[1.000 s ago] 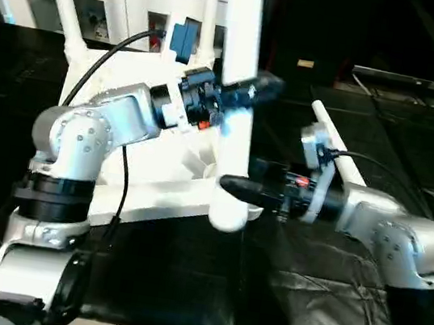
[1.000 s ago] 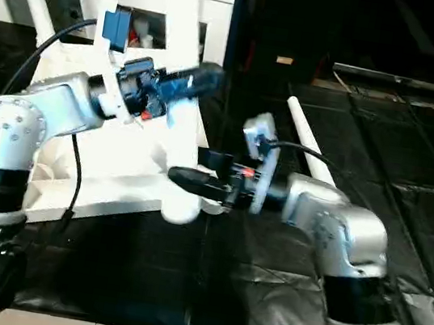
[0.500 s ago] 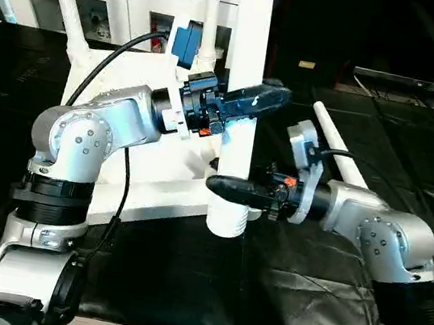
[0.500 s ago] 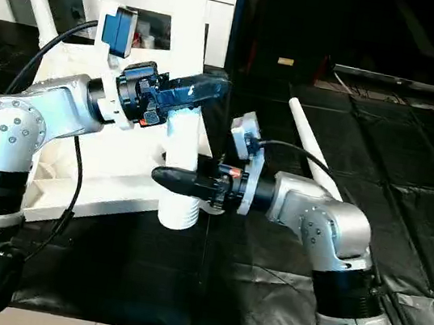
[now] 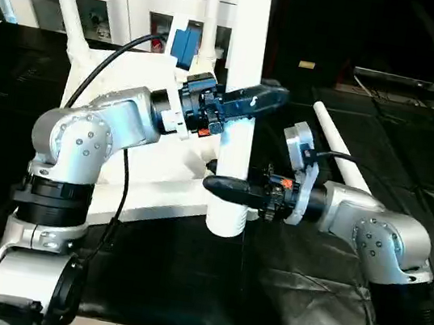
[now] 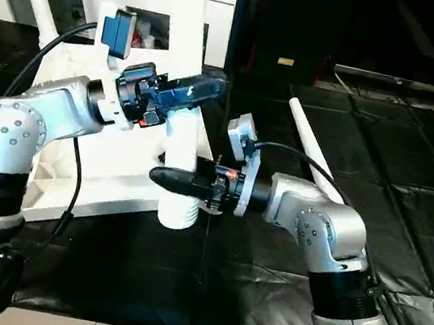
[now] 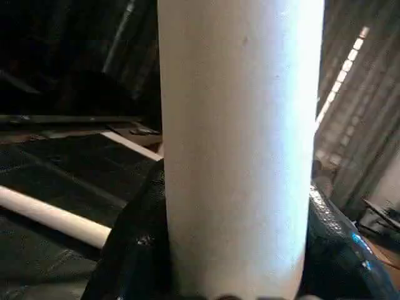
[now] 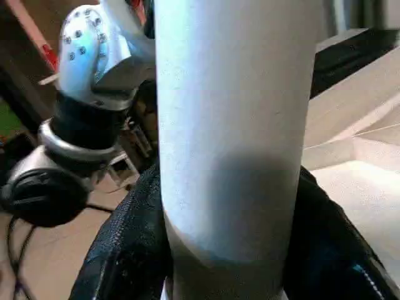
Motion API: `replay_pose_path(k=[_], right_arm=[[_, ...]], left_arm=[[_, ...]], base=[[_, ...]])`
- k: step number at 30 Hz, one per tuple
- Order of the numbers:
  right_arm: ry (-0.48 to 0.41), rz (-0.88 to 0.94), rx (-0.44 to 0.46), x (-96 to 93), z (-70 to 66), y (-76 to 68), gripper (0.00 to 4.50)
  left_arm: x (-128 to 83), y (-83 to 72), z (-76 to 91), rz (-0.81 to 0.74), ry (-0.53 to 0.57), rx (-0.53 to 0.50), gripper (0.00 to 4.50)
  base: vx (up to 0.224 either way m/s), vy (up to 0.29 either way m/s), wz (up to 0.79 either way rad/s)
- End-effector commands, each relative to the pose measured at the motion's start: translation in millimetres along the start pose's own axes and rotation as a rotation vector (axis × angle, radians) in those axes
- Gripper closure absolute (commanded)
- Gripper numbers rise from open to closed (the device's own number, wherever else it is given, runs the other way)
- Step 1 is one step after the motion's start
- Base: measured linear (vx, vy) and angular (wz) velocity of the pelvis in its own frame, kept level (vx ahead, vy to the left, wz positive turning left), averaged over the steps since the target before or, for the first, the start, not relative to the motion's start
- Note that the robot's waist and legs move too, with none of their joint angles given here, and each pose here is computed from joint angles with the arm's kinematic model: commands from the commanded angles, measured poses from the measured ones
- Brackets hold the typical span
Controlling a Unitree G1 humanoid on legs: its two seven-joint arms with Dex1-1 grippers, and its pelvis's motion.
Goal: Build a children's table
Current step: Pick table leg
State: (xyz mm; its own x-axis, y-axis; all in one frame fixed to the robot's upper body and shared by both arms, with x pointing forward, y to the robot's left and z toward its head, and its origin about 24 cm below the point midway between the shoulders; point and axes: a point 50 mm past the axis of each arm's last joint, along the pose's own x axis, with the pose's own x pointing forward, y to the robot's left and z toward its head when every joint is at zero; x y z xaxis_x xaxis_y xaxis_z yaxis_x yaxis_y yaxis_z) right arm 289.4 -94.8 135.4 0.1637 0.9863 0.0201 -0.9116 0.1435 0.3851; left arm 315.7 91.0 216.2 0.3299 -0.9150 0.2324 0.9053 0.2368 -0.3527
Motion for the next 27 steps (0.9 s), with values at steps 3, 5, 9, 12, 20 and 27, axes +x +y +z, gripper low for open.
replay_pose_path(k=[3,5,9,12,20,27], right_arm=[[0.008,-0.119,-0.031,1.4,-0.6,-8.5,2.56],[0.007,-0.148,-0.047,2.6,0.4,-10.7,2.57],[-0.004,-0.211,-0.082,5.2,3.4,-15.5,2.57],[-0.031,-0.346,-0.106,10.5,7.7,-25.7,2.57],[-0.032,-0.401,-0.126,24.8,4.7,-26.1,2.57],[-0.028,-0.423,-0.153,29.3,3.4,-24.7,2.57]], left_arm=[[3.7,2.0,1.0,0.125,-0.013,0.121,1.86],[3.4,3.7,-1.1,0.180,-0.016,0.177,1.67],[1.6,6.5,-1.8,0.296,-0.099,0.198,1.64],[4.2,5.3,-3.1,0.403,-0.160,0.196,1.64],[11.6,11.5,-11.1,0.516,-0.163,0.176,1.99],[12.7,14.1,-11.6,0.551,-0.170,0.170,2.42]], base=[[0.000,0.000,0.00],[0.000,0.000,0.00],[0.000,0.000,0.00],[0.000,0.000,0.00],[0.000,0.000,0.00],[0.000,0.000,0.00]])
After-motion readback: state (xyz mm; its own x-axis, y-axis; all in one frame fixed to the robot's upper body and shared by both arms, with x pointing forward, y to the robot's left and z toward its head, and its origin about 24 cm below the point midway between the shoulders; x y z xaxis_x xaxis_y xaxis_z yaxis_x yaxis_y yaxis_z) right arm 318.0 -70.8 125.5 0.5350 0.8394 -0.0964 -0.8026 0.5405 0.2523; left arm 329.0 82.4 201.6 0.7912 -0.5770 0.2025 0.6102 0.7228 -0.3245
